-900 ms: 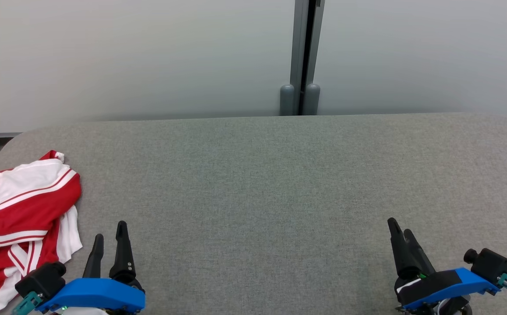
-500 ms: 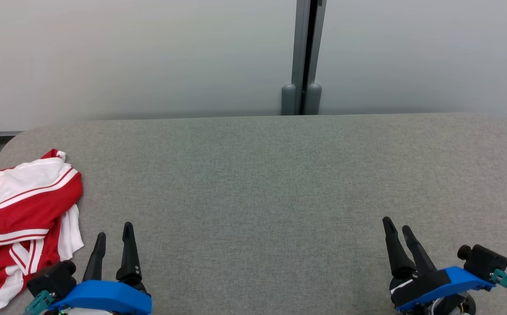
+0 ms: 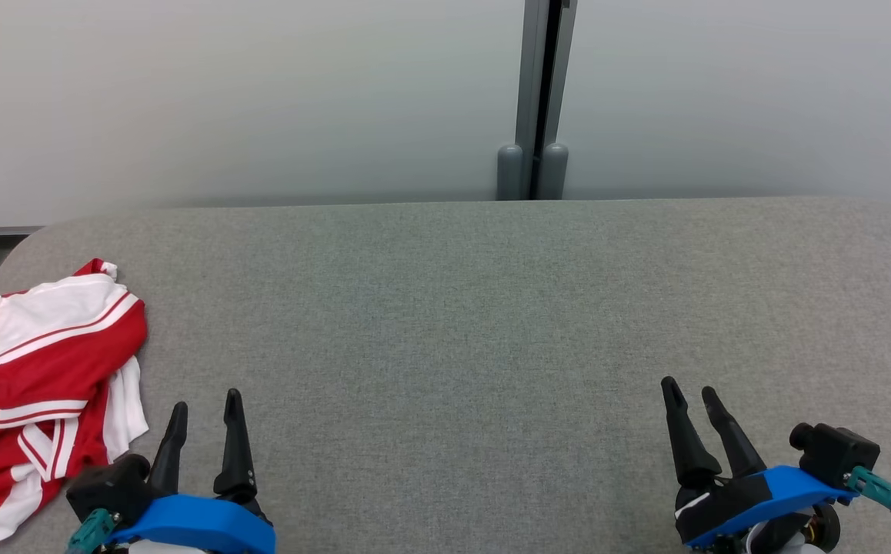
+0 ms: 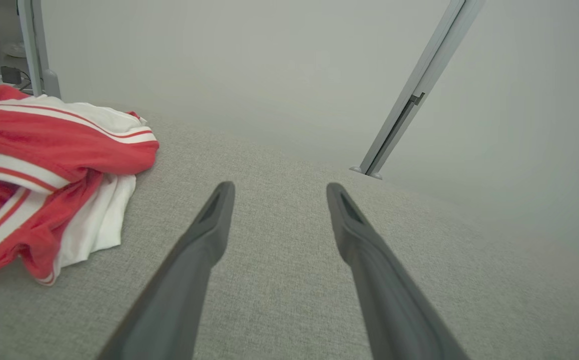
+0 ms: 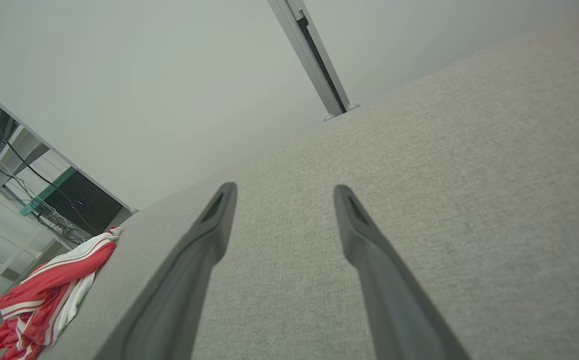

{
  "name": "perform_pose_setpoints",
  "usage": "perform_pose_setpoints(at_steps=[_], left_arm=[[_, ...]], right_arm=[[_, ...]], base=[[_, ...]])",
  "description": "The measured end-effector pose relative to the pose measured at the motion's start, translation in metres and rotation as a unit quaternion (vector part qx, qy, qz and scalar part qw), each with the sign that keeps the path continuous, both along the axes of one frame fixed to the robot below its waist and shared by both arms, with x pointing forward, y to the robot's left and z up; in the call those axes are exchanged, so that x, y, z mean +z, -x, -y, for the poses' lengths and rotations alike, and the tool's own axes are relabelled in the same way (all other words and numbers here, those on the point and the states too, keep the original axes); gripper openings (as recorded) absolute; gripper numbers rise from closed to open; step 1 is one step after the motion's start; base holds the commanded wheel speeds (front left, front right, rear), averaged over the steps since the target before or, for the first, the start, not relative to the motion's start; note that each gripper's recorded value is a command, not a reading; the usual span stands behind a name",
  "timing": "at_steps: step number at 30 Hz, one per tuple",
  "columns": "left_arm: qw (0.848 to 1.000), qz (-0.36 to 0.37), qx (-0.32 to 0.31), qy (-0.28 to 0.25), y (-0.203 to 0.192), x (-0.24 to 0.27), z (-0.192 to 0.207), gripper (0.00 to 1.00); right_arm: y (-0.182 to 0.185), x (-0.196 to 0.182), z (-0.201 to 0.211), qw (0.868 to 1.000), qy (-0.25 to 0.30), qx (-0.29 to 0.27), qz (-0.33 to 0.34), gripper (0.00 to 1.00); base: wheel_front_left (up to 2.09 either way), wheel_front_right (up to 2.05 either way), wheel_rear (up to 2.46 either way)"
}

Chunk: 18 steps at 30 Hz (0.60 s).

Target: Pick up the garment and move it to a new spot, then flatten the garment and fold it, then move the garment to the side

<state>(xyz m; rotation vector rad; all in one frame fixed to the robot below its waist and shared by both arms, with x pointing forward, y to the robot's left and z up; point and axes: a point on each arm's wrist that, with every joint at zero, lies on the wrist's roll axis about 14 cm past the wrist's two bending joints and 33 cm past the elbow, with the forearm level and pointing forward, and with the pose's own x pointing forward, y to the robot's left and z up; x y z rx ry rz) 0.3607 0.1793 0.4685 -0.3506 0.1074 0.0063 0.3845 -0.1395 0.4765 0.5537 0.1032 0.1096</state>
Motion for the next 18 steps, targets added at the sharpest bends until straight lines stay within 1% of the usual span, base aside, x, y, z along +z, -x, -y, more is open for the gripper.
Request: perform_pose_setpoints(at_steps=[18], left_arm=[[0.997,0.013,-0.01,-0.072,-0.0008,0.0005,0.004,1.0]], right_arm=[[-0.001,-0.0022,-0.0009,0.997,0.077,0.014,0.01,1.0]], base=[[0.0,0.0,0.0]])
